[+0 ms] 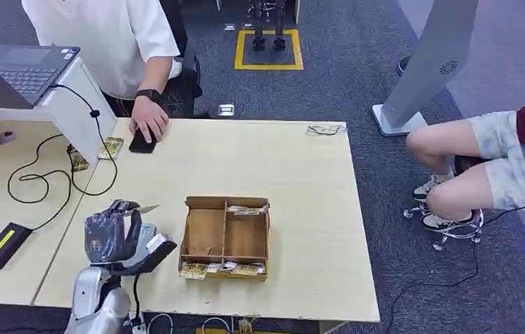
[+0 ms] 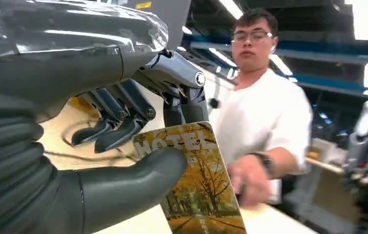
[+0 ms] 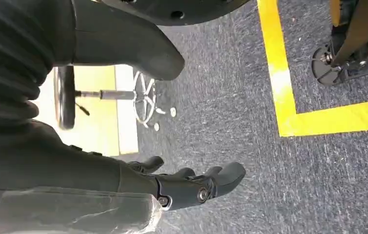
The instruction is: Pass the card to the sensor for recognition and then transmit it.
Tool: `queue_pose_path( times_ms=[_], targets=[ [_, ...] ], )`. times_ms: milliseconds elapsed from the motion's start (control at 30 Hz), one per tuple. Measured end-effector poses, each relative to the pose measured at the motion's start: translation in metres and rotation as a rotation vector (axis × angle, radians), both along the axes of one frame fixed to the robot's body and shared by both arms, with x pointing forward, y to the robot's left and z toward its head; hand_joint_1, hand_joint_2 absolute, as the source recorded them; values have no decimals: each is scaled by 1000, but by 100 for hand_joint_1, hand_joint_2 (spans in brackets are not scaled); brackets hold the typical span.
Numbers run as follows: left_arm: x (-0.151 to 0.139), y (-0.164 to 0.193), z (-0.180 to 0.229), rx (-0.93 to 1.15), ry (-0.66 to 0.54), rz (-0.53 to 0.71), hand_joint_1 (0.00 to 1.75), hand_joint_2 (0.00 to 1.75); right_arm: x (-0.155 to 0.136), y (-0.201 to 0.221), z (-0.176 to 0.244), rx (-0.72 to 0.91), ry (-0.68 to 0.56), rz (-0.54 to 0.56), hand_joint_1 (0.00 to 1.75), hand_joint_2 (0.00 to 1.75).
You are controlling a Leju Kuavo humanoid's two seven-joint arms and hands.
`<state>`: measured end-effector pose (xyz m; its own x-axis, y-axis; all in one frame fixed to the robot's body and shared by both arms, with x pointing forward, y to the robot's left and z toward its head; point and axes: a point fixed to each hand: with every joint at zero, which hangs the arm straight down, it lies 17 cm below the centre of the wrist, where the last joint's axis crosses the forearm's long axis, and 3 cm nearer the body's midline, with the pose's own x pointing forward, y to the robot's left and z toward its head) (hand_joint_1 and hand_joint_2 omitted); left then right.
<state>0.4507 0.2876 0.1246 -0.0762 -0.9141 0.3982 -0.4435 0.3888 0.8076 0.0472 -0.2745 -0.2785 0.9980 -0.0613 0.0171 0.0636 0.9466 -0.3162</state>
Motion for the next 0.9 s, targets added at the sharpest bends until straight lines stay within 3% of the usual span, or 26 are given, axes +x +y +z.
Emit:
queue_pose_path(
  times_ms=[133, 267, 900],
  targets=[
    [-12, -46, 26, -62, -66, -82, 175, 175, -2, 0, 0, -7, -1, -28, 0, 175],
    [-21, -66, 42, -69, -107, -124, 175, 175, -4, 1, 0, -5, 2, -42, 0, 175],
    [-27, -87, 48, 4, -108, -142, 175, 175, -5, 1, 0, -4, 1, -47, 0, 175]
  ],
)
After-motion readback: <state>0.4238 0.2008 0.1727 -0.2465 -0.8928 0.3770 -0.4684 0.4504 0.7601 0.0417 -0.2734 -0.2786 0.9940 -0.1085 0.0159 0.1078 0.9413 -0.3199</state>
